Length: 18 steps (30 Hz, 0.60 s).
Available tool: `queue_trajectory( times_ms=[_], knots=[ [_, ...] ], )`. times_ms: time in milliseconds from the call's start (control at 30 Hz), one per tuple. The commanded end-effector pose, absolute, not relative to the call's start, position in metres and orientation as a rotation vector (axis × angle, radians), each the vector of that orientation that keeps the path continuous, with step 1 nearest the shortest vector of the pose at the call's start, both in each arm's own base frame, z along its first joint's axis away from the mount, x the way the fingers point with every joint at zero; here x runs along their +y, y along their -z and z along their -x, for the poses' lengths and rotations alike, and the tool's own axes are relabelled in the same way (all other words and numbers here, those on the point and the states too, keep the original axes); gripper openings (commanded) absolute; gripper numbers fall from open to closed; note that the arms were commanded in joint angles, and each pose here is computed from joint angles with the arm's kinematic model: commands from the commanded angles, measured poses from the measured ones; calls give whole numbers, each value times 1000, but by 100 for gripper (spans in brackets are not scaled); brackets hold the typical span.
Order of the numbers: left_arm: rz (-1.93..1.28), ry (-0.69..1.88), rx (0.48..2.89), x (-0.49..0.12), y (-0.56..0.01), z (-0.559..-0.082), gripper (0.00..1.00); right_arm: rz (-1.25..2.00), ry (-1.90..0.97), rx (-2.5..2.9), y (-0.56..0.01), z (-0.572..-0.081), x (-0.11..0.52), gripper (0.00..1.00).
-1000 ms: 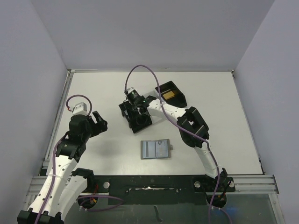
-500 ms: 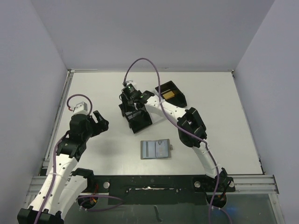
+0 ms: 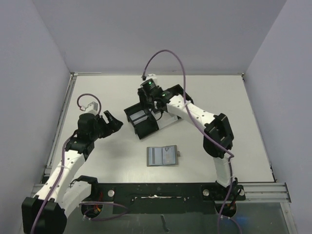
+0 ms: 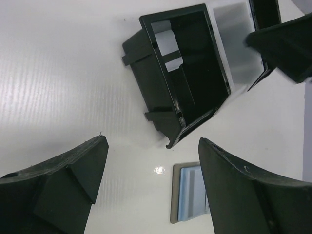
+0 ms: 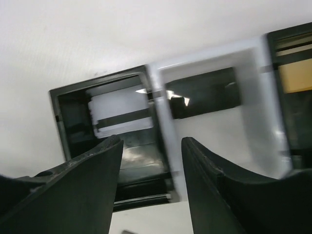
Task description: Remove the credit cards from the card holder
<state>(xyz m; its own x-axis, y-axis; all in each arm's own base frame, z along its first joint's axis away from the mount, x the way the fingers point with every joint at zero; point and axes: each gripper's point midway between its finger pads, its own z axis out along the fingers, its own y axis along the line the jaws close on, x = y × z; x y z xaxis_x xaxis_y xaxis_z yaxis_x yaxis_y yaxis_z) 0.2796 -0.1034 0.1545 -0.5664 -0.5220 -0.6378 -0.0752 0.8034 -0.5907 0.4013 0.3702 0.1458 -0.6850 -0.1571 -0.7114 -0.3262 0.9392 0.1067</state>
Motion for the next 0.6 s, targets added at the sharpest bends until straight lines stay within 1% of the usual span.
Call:
queue_trajectory(
  times_ms=[0, 33, 100, 167, 233, 300, 367, 433, 567],
  knots=[
    [352, 795, 2077, -130, -175, -306, 74, 201, -261, 2206, -207, -442, 293, 53],
    [349, 807, 2094, -133, -171, -307, 74, 191, -265, 2212, -204, -445, 281, 54],
    [339, 835, 2113, -139, -166, -310, 74, 207, -280, 2230, -201, -448, 263, 59],
    [314, 881, 2094, -147, -174, -317, 74, 198, -264, 2266, -194, -454, 241, 62],
    [294, 924, 2110, -155, -171, -320, 74, 216, -282, 2284, -188, -455, 229, 67],
    [276, 958, 2136, -162, -167, -323, 74, 227, -317, 2314, -175, -456, 220, 70],
    [266, 973, 2169, -166, -159, -324, 74, 229, -369, 2351, -161, -458, 215, 71],
    [267, 974, 2196, -168, -151, -325, 74, 271, -480, 2383, -150, -455, 221, 72],
    [249, 1000, 2214, -173, -145, -325, 74, 298, -569, 2410, -131, -449, 226, 72]
  ],
)
